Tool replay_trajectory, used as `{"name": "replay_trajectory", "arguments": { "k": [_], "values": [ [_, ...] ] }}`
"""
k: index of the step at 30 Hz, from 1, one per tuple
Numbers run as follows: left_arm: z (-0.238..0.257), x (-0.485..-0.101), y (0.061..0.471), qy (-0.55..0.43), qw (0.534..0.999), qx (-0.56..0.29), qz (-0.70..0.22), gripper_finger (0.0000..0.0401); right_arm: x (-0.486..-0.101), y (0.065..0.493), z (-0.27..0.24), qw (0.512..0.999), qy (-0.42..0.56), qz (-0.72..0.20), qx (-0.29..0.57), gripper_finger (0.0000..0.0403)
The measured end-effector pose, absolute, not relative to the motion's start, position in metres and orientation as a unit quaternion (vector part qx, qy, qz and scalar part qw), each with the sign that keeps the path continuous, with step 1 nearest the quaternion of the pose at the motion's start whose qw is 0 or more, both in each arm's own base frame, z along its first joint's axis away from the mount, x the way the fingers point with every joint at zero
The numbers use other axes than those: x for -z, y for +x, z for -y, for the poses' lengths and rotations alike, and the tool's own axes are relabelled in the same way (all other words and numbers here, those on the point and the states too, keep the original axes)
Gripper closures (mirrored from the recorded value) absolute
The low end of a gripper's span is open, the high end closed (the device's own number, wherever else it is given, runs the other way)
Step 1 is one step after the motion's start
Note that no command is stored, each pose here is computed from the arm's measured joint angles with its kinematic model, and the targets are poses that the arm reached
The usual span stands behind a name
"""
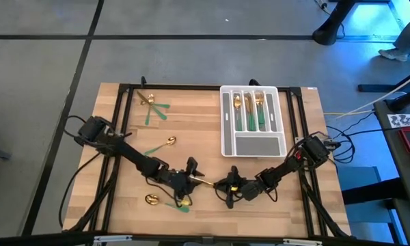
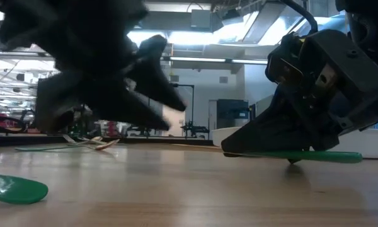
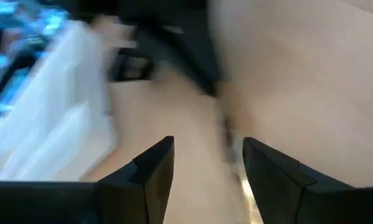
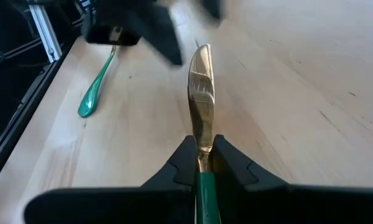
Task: Sort silverware
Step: Put the green knife into the silverware tray
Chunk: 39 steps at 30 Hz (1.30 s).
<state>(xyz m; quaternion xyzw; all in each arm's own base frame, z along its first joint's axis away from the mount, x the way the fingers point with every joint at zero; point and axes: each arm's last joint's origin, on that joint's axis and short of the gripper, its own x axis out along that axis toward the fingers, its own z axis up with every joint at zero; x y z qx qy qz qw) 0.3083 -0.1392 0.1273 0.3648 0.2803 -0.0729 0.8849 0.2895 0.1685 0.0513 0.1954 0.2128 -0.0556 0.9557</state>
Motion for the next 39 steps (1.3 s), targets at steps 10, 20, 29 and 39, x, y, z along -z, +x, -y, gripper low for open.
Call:
{"name": "replay_trajectory", "arguments": {
  "k": [10,20,29,39],
  "values": [
    [0.152,-0.100,0.308,0.435,0.849,0.090,-0.287,0.0219,-0.051,0.290,-0.168,0.956,0.193,-0.213,0.057,0.0374],
    [0.136,-0.087,0.318,0.385,0.871,0.013,-0.304,0.0228,-0.053,0.291,-0.168,0.957,0.198,-0.206,0.057,0.0374],
    [0.130,-0.084,0.318,0.343,0.883,0.012,-0.320,0.0307,-0.055,0.292,-0.169,0.960,0.200,-0.191,0.053,0.0374],
    [0.136,-0.084,0.315,0.331,0.889,0.006,-0.316,0.0395,-0.055,0.292,-0.168,0.963,0.188,-0.181,0.064,0.0329]
  ]
}}
